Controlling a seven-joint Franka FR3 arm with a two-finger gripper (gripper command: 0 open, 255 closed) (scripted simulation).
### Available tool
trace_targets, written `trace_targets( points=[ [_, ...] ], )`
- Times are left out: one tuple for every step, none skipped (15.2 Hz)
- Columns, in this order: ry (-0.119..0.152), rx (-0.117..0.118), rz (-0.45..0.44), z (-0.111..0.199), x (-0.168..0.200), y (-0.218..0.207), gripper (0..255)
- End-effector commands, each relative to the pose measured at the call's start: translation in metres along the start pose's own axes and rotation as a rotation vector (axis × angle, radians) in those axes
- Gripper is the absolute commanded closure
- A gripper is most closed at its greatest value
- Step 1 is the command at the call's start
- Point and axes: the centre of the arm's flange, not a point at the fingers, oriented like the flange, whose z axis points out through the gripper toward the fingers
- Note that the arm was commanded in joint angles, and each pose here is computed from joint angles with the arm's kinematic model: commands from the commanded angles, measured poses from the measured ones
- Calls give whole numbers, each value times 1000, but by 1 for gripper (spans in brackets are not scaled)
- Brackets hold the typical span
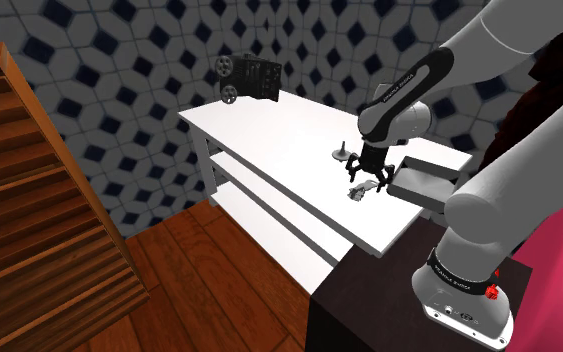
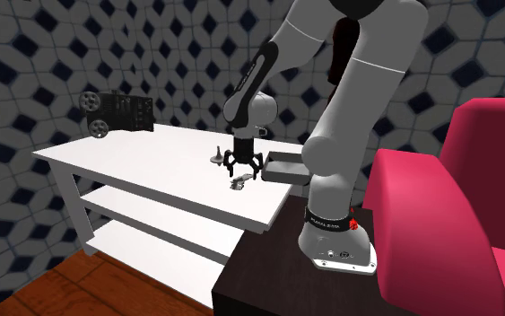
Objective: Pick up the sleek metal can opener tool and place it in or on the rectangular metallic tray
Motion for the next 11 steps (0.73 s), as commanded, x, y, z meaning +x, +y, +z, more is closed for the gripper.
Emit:
trace_targets(
  points=[
    [1,0,0,5,0,0,0],
    [1,0,0,5,0,0,0],
    [1,0,0,5,0,0,0],
    [1,0,0,5,0,0,0],
    [1,0,0,5,0,0,0],
    [1,0,0,5,0,0,0],
    [0,0,0,5,0,0,0],
    [0,0,0,5,0,0,255],
    [0,0,0,5,0,0,255],
    [0,0,0,5,0,0,255],
    [0,0,0,5,0,0,255]
  ],
)
